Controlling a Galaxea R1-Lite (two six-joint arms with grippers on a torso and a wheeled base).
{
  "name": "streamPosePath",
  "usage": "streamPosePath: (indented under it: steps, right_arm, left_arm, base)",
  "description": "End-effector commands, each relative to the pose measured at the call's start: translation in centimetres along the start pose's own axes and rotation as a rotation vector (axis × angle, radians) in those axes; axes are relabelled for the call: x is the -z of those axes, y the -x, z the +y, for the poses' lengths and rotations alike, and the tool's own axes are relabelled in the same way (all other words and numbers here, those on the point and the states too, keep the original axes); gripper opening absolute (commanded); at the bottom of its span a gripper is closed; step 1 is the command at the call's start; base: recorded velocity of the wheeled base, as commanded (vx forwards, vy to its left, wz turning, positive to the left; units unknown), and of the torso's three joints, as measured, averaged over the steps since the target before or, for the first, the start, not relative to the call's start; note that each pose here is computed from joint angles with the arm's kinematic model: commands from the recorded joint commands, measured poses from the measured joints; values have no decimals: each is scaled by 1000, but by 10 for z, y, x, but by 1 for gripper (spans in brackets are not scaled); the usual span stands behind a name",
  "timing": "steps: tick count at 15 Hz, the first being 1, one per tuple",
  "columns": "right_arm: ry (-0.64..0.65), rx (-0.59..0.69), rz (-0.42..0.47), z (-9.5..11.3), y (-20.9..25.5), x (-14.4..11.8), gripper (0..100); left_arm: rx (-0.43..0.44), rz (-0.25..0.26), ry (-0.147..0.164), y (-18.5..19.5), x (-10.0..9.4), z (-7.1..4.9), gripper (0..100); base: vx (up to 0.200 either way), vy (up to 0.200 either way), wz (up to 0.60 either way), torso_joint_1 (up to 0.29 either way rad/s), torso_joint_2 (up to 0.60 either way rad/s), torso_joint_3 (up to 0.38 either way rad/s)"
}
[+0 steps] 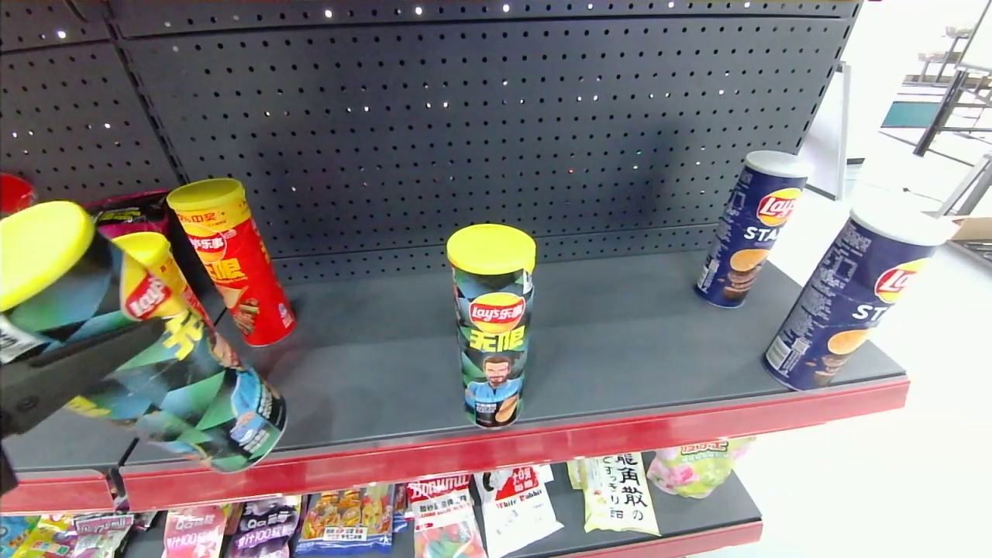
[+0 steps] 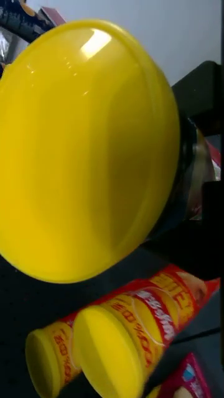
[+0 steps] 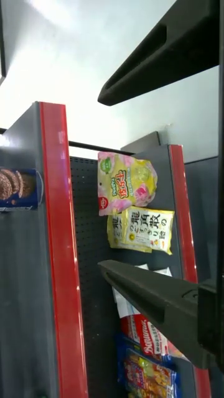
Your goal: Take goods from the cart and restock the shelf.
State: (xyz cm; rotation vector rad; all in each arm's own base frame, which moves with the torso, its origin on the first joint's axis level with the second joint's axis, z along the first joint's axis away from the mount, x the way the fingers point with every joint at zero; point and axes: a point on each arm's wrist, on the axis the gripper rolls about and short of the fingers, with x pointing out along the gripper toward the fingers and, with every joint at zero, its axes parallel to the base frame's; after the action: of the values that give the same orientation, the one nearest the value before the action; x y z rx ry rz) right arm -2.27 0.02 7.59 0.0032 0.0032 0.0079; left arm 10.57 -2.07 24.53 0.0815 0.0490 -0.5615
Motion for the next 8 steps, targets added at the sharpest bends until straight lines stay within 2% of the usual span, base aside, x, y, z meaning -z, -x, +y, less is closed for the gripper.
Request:
streamPosePath:
  steps: [1, 2, 5, 8]
  right_arm:
    - [0, -1, 0, 0, 0, 0, 100]
    - [0, -1, 0, 0, 0, 0, 100]
    - [0, -1, 0, 0, 0, 0, 100]
    - [0, 0, 0, 0, 0, 0, 100]
  left_arm:
    - [65, 74, 30, -38, 8, 9, 0]
    - [105, 72, 26, -62, 3, 12, 0]
    - [149, 65, 16, -99, -3, 16, 0]
    - [194, 37, -1, -144, 2, 15, 0]
  base:
    - [0, 0, 0, 0, 0, 0]
    - [0, 0, 0, 0, 0, 0]
    - [0, 0, 0, 0, 0, 0]
    - [0, 0, 0, 0, 0, 0]
